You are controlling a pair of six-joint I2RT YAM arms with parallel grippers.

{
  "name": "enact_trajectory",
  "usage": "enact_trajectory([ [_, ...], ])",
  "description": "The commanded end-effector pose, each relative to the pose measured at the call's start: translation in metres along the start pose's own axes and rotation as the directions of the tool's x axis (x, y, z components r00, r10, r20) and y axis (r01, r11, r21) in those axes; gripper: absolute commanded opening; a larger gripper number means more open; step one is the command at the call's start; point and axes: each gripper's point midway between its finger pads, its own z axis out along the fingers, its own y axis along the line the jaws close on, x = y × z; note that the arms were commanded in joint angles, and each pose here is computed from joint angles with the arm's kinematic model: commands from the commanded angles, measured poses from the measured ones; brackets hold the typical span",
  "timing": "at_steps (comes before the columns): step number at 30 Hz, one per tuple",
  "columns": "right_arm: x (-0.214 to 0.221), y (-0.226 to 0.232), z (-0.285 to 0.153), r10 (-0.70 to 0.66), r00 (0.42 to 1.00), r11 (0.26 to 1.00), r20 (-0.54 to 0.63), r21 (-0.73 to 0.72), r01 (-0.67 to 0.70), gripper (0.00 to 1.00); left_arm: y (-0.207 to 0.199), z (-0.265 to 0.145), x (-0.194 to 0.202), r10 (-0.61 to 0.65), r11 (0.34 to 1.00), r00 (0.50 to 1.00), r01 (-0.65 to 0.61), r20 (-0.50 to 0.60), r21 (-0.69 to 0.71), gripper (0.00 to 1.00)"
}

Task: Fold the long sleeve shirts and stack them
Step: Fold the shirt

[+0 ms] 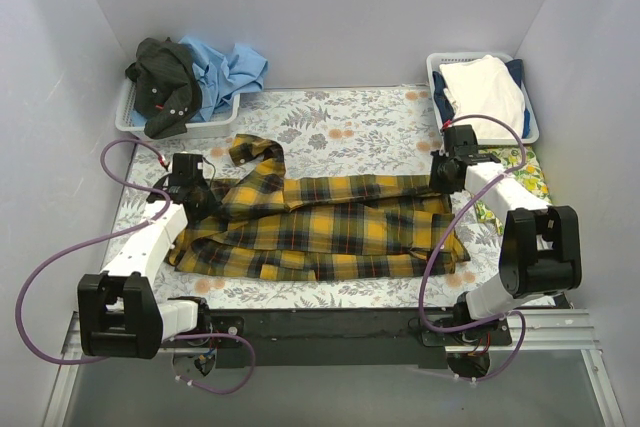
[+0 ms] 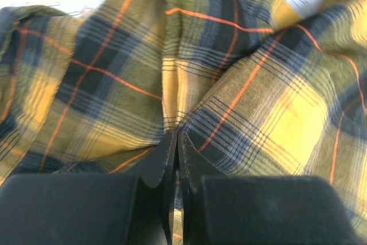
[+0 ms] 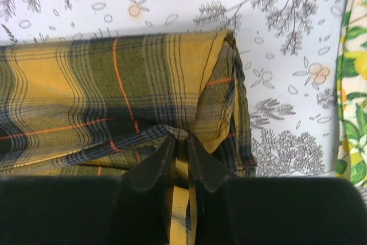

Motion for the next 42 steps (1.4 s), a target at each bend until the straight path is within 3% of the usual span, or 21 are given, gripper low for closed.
enact_trajectory([
  [1, 0.006, -0.001, -0.013, 0.039, 0.999, 0.999, 0.015, -0.018, -0.039, 0.22, 0.021, -0.002, -0.005, -0.048, 0.992, 0.998, 0.052, 0.037, -0.118, 0.0],
  [3, 0.005, 0.002, -0.018, 0.044, 0.999, 0.998, 0.029, -0.042, -0.043, 0.2, 0.022, 0.001, -0.002, -0.058, 0.989, 0.998, 0.061, 0.026, -0.134, 0.0],
  [5, 0.001, 0.006, -0.024, 0.045, 0.998, 0.997, 0.046, -0.066, -0.042, 0.01, 0.022, 0.005, 0.002, -0.065, 0.988, 0.998, 0.065, 0.004, -0.141, 0.0],
  [13, 0.01, 0.008, -0.044, 0.039, 0.999, 0.996, 0.021, -0.082, -0.037, 0.01, 0.017, 0.012, 0.011, -0.073, 0.99, 0.996, 0.066, -0.046, -0.124, 0.0],
  [15, 0.018, 0.007, -0.048, 0.043, 0.999, 0.996, -0.002, -0.083, -0.043, 0.08, 0.018, 0.014, 0.012, -0.075, 0.989, 0.996, 0.067, -0.053, -0.129, 0.0],
  [17, 0.037, 0.004, -0.052, 0.049, 0.997, 0.996, -0.062, -0.074, -0.054, 0.23, 0.017, 0.014, 0.012, -0.081, 0.989, 0.995, 0.073, -0.057, -0.129, 0.0],
  [20, 0.054, -0.001, -0.058, 0.107, 0.99, 0.993, -0.093, -0.04, -0.111, 0.32, 0.016, 0.013, 0.009, -0.088, 0.988, 0.995, 0.08, -0.055, -0.134, 0.01],
  [28, 0.017, 0.012, -0.062, 0.182, 0.983, 0.979, 0.023, -0.093, -0.18, 0.33, 0.016, 0.005, -0.015, -0.078, 0.984, 0.997, 0.077, 0.001, -0.163, 0.04],
  [36, -0.001, 0.04, -0.017, 0.124, 0.99, 0.972, -0.064, -0.194, -0.134, 0.31, 0.029, 0.006, -0.016, -0.087, 0.976, 0.996, 0.085, 0.001, -0.202, 0.06],
  [41, 0.022, 0.049, 0.009, 0.109, 0.983, 0.962, -0.151, -0.234, -0.143, 0.3, 0.024, 0.001, -0.015, -0.096, 0.982, 0.995, 0.095, 0.0, -0.161, 0.31],
  [42, 0.027, 0.05, 0.012, 0.107, 0.98, 0.96, -0.169, -0.24, -0.146, 0.3, 0.021, -0.003, -0.017, -0.097, 0.985, 0.995, 0.098, 0.008, -0.141, 0.52],
])
